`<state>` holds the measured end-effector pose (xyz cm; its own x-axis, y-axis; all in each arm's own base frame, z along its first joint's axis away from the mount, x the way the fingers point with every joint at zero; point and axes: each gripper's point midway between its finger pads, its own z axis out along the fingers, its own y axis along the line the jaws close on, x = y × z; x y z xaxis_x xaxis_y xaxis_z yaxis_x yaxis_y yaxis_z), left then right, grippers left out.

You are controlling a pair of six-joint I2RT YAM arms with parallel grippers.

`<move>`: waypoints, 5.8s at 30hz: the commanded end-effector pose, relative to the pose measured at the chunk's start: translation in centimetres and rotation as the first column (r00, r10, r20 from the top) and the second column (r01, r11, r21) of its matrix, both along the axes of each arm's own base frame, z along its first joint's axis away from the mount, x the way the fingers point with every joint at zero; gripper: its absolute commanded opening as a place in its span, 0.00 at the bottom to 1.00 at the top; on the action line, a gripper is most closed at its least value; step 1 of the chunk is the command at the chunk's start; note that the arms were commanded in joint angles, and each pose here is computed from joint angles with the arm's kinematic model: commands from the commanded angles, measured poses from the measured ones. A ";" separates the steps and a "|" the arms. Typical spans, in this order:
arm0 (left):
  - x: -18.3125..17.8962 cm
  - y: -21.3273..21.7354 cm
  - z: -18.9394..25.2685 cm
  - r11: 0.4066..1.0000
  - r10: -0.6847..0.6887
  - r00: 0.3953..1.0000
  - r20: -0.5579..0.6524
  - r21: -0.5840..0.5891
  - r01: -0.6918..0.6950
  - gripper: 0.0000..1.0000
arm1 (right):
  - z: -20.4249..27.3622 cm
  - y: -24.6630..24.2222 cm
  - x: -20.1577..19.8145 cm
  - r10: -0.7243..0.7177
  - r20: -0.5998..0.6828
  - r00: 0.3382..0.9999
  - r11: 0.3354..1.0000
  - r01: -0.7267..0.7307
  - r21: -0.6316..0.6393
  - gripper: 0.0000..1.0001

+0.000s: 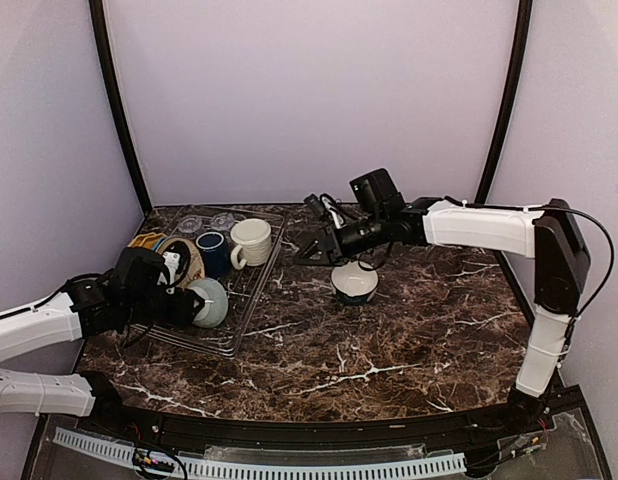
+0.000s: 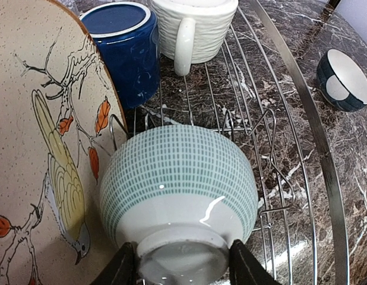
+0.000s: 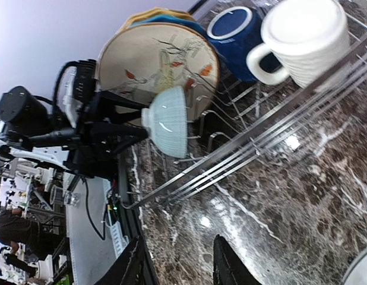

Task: Load the mixed dishes into the dish rack

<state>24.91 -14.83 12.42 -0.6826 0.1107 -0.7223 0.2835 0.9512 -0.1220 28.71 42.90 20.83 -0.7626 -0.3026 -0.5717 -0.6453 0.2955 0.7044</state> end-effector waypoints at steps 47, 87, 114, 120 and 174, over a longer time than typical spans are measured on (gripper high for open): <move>2.6 -5.3 9.8 0.972 -0.128 0.979 0.158 -0.177 0.156 0.93 | -15.1 -16.8 11.2 -0.253 0.285 0.925 0.501 0.377 -0.779 0.16; 2.7 -19.8 12.2 0.502 -0.504 0.863 -0.039 -0.826 0.256 0.99 | 8.2 -2.8 2.3 -0.179 0.721 0.670 0.912 0.388 -0.134 0.00; 2.4 -20.2 13.3 0.460 -0.529 0.846 0.060 -0.818 0.346 0.23 | 6.4 -2.1 1.8 -0.151 0.686 0.712 0.922 0.352 -0.162 0.00; 2.7 -19.8 13.4 0.500 -0.512 0.854 0.091 -0.777 0.382 0.01 | 5.8 -1.5 1.6 -0.125 0.663 0.738 0.927 0.324 -0.186 0.10; 10.7 -6.1 6.1 0.375 -0.668 0.736 -0.111 0.804 0.462 0.01 | 1.3 -5.9 1.9 -0.173 0.602 0.779 0.889 0.387 -0.245 0.36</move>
